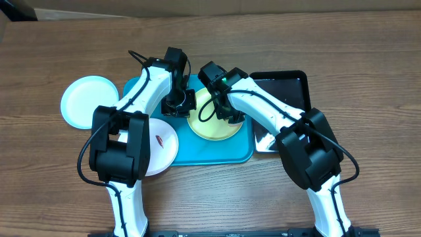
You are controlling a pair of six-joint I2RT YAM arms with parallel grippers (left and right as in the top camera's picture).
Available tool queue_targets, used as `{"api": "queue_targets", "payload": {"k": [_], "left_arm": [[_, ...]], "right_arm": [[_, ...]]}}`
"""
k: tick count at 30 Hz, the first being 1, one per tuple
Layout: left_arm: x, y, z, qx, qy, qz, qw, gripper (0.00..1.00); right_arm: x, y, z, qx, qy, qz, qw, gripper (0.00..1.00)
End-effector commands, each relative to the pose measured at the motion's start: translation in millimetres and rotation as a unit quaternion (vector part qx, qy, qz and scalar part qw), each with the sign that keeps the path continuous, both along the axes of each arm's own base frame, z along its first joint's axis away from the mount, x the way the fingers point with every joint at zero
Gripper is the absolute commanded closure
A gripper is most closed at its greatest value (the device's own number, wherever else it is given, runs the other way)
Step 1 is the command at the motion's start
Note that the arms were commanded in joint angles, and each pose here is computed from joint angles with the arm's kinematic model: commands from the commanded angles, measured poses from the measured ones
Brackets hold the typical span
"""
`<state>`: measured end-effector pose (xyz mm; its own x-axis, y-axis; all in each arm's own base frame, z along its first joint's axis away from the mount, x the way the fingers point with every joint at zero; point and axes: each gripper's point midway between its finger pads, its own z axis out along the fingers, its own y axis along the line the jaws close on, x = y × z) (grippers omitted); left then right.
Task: Clean dirty plates on tray and stack at the side
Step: 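Rub the green sponge across the yellow plate with the right gripper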
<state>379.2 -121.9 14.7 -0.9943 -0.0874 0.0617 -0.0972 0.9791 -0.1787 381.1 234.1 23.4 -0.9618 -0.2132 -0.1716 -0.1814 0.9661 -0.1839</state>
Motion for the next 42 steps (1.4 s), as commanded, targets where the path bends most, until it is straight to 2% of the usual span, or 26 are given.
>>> {"api": "queue_targets", "payload": {"k": [1, 3, 5, 6, 20, 29, 39, 42], "left_arm": [[5, 2, 4, 0.007, -0.008, 0.007, 1.000, 0.96], [5, 2, 4, 0.007, -0.008, 0.007, 1.000, 0.96], [5, 2, 4, 0.007, -0.008, 0.007, 1.000, 0.96], [5, 2, 4, 0.007, -0.008, 0.007, 1.000, 0.96], [5, 2, 4, 0.008, -0.008, 0.006, 1.000, 0.96], [5, 2, 4, 0.007, -0.008, 0.004, 1.000, 0.96], [6, 4, 4, 0.014, -0.011, 0.003, 1.000, 0.96], [6, 4, 4, 0.014, -0.011, 0.003, 1.000, 0.96]], "right_arm": [[7, 4, 5, 0.009, -0.007, -0.001, 1.000, 0.72], [6, 3, 5, 0.008, -0.006, -0.001, 1.000, 0.76], [6, 3, 5, 0.008, -0.006, -0.001, 1.000, 0.95], [6, 3, 5, 0.008, -0.006, -0.001, 1.000, 0.96], [-3, 15, -24, 0.056, 0.007, -0.028, 0.998, 0.96], [-10, 7, -26, 0.046, 0.024, -0.030, 0.998, 0.96], [-33, 46, -41, 0.130, 0.066, -0.020, 0.989, 0.96], [-50, 64, -51, 0.169, 0.091, -0.005, 0.981, 0.96]]}}
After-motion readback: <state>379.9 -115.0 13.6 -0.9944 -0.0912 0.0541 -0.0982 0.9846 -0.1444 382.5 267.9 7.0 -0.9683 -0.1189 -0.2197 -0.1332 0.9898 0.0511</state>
